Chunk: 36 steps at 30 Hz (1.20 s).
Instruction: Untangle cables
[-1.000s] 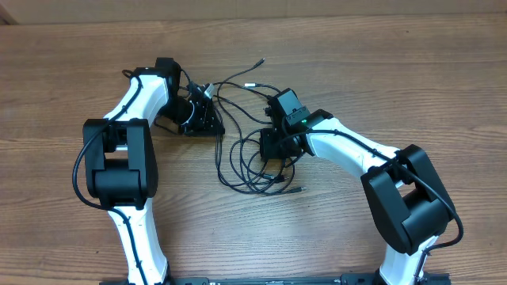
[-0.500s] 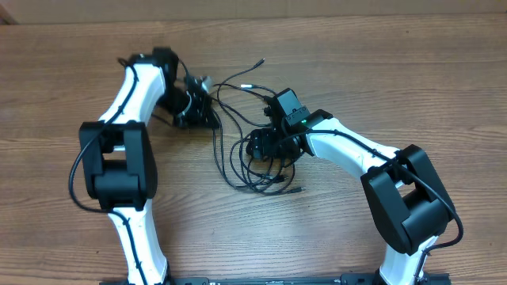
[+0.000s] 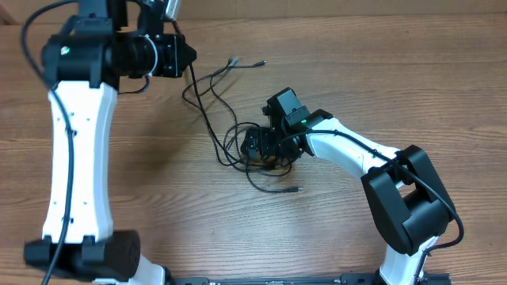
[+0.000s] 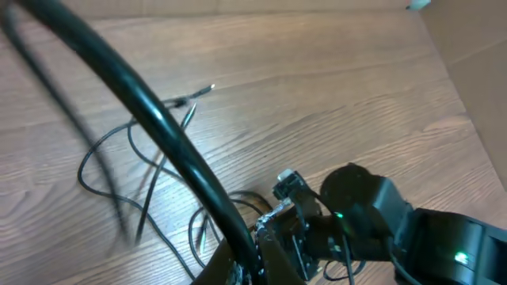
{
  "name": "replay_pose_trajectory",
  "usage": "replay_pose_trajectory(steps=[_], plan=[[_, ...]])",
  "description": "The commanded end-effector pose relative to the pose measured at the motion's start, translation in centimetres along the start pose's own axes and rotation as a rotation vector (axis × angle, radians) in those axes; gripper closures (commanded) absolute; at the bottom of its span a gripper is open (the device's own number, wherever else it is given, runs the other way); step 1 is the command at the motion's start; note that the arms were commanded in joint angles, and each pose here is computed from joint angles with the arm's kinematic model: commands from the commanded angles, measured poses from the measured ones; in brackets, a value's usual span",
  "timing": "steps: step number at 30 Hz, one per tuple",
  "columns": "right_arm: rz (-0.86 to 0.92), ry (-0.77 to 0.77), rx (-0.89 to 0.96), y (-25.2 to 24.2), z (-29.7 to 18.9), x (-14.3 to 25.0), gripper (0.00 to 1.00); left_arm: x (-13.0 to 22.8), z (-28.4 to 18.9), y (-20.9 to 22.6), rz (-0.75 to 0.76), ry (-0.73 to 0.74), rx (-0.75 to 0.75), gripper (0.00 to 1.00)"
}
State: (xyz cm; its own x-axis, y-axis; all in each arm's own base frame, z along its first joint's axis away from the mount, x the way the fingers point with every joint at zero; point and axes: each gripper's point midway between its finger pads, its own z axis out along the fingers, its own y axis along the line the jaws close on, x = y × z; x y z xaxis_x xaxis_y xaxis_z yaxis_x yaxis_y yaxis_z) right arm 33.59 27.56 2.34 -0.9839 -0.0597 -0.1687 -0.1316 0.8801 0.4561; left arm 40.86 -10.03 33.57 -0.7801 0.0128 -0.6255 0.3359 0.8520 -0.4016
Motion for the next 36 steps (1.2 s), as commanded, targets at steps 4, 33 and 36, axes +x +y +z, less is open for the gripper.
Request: replay_pose_trajectory(steps=[4,33,36], plan=[[0.007,-0.062,0.172,-3.2,0.0,-0.8,0.01,-1.1,-1.2,-0.3,0.011,-0.058,-0.018,0.96],[0.427,-0.032,0.387,-17.0,-5.5,-1.1,0.00,-4.2,-17.4,10.0,-0.459,-0.448,0.154,0.96],[0.451,-0.032,0.439,-18.5,-6.2,-0.7,0.00,-3.9,-18.6,10.5,-0.471,-0.470,0.177,0.96]])
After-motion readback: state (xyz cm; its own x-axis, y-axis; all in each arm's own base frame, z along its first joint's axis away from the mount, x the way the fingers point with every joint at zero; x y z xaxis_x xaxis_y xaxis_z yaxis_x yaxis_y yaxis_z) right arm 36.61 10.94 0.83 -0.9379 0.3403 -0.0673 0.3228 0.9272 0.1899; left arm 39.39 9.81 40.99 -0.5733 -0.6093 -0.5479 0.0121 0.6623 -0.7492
